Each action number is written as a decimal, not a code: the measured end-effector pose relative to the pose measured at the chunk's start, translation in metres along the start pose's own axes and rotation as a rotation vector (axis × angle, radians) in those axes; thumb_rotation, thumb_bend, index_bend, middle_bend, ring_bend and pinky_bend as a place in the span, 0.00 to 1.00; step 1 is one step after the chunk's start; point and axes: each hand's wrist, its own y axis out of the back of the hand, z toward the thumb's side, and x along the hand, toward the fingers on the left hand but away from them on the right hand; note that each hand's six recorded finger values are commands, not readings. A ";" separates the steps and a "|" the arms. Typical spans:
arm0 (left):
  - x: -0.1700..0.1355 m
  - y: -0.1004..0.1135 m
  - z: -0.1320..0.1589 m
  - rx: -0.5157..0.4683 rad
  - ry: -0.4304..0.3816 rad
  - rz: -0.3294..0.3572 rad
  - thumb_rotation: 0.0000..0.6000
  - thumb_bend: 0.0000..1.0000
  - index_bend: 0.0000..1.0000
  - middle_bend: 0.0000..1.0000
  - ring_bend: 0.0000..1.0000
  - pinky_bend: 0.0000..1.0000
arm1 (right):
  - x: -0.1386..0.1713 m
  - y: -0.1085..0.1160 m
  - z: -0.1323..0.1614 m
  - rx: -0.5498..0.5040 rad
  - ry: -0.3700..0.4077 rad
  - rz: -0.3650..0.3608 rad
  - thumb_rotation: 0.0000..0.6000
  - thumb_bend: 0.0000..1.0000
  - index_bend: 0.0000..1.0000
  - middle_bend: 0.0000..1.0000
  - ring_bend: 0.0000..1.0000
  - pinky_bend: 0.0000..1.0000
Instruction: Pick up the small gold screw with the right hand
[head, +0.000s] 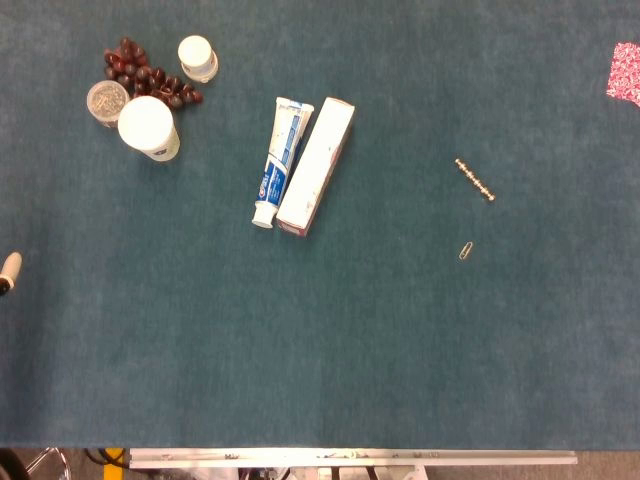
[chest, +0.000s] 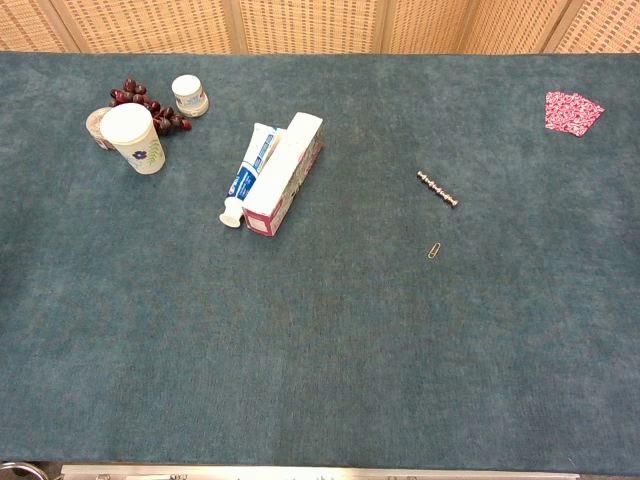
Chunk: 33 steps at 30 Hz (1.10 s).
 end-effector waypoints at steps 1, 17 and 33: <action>0.000 0.000 0.000 0.000 0.000 -0.001 1.00 0.26 0.04 0.12 0.15 0.09 | 0.000 0.000 0.000 -0.001 0.001 0.000 1.00 0.26 0.38 0.35 0.31 0.49; 0.002 -0.004 -0.002 -0.003 -0.004 -0.014 1.00 0.26 0.04 0.12 0.15 0.09 | -0.022 0.013 0.022 0.070 0.090 -0.017 1.00 0.25 0.38 0.44 0.49 0.51; 0.004 -0.006 -0.007 -0.017 0.009 -0.020 1.00 0.26 0.04 0.12 0.15 0.09 | -0.072 0.004 0.074 0.244 0.160 0.063 1.00 0.66 0.26 0.94 1.00 0.99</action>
